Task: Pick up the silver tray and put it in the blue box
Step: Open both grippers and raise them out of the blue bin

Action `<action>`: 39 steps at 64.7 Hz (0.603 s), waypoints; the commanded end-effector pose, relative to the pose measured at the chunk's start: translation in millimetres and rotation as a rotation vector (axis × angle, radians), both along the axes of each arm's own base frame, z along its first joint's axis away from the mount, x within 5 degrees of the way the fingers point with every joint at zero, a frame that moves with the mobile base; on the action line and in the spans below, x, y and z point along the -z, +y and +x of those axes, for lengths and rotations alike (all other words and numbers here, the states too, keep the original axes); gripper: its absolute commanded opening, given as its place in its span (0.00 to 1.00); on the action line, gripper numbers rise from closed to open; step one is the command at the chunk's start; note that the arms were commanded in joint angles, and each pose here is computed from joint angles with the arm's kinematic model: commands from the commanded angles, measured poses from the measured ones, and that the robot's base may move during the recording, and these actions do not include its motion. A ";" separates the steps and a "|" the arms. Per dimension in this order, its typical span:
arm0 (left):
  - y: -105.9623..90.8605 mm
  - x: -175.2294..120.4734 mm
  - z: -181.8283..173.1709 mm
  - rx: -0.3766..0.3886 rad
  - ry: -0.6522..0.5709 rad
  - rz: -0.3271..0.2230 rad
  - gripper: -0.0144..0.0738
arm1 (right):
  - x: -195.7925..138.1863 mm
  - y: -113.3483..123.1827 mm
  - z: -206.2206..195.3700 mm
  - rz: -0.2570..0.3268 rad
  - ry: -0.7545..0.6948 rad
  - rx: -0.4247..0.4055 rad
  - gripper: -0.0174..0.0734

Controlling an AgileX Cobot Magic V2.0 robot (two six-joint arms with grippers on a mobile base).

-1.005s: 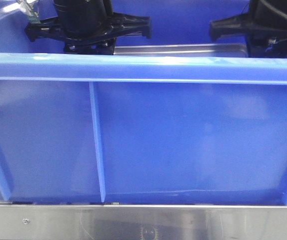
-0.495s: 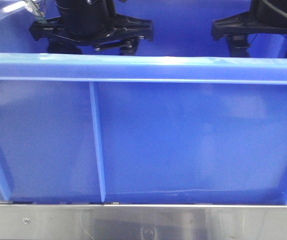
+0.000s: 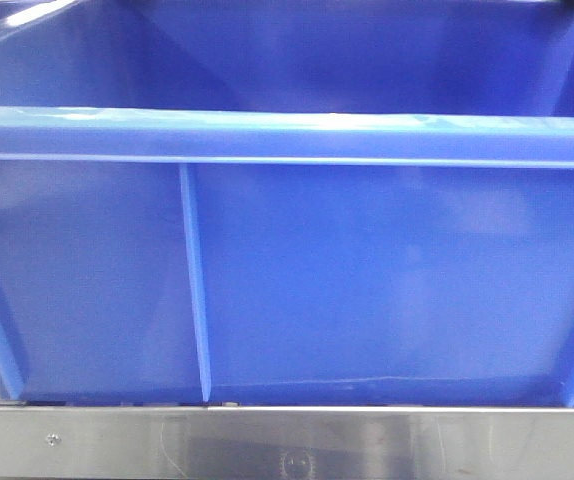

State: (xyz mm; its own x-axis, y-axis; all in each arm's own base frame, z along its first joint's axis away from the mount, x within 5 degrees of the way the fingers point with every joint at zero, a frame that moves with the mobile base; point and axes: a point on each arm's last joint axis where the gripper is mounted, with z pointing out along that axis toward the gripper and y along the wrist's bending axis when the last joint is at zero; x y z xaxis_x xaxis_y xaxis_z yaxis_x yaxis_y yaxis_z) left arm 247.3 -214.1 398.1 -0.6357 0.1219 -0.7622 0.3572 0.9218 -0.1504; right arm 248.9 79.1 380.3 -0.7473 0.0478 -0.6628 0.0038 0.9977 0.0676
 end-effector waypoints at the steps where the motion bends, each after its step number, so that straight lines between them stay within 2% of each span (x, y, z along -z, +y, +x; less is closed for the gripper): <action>1: 19.2 -36.5 -20.7 0.027 -0.124 -0.047 0.46 | -29.0 -11.2 -20.4 0.010 -0.156 -0.014 0.24; 11: 37.7 -26.3 -34.7 0.029 -0.168 0.006 0.19 | -24.3 -18.9 -41.0 -0.002 -0.213 -0.049 0.25; 13: 41.4 -26.3 -38.3 0.034 -0.184 0.003 0.14 | -21.6 -19.7 -44.1 -0.001 -0.223 -0.056 0.25; 16: 45.8 -13.6 -42.7 0.044 -0.179 0.024 0.04 | -15.0 -21.7 -50.4 0.000 -0.236 -0.066 0.25; 29: 64.1 19.6 -64.7 0.080 -0.172 0.034 0.06 | 5.6 -28.9 -74.0 -0.003 -0.290 -0.109 0.25; 39: 84.5 26.0 -88.4 0.108 -0.239 -0.017 0.06 | 10.6 -35.9 -95.3 -0.010 -0.369 -0.147 0.25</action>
